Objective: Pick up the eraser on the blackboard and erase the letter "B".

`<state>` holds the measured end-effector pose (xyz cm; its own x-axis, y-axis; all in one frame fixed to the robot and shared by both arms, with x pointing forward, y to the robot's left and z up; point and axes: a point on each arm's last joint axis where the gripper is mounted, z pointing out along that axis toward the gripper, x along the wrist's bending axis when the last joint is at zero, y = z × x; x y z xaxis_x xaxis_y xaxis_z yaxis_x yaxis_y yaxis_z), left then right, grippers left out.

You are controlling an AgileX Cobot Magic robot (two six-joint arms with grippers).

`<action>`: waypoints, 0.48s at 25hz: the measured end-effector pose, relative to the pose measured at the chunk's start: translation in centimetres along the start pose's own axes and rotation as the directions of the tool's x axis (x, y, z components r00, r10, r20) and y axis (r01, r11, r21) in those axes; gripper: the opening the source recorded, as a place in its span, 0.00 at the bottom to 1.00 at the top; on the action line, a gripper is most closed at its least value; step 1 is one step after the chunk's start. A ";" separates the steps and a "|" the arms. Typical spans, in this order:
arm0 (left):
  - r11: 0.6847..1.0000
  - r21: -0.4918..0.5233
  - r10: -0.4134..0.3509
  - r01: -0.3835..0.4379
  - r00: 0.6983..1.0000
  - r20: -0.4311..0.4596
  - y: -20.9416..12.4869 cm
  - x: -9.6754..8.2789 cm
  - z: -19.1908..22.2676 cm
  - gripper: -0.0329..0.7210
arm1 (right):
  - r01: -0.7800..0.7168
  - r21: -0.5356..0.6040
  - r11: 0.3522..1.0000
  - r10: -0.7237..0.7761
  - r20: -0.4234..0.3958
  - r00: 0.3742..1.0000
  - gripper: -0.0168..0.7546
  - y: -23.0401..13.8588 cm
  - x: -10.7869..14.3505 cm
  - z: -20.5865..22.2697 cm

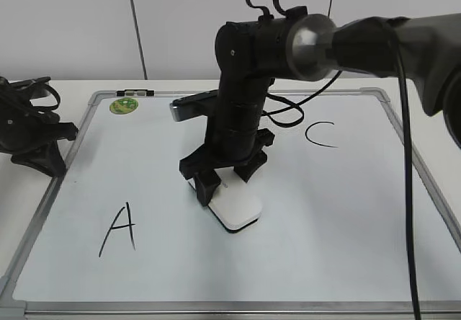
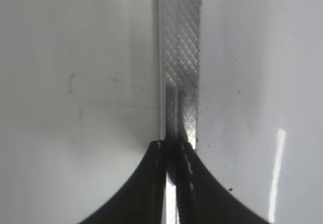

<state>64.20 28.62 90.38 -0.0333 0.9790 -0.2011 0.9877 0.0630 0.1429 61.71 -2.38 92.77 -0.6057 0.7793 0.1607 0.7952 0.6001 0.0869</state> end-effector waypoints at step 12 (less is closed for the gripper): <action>1.000 0.001 0.006 -0.006 1.000 -0.006 0.0 0.1 0.0 0.06 | 0.073 -0.069 0.995 -0.067 0.085 0.994 0.74 0.1 0.9 -4.8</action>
<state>64.19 28.68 90.37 -0.0285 0.9805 -0.1945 0.9880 0.0572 0.1433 61.37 -2.53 97.63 -0.6582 0.7495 0.0707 0.7486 0.6418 0.1665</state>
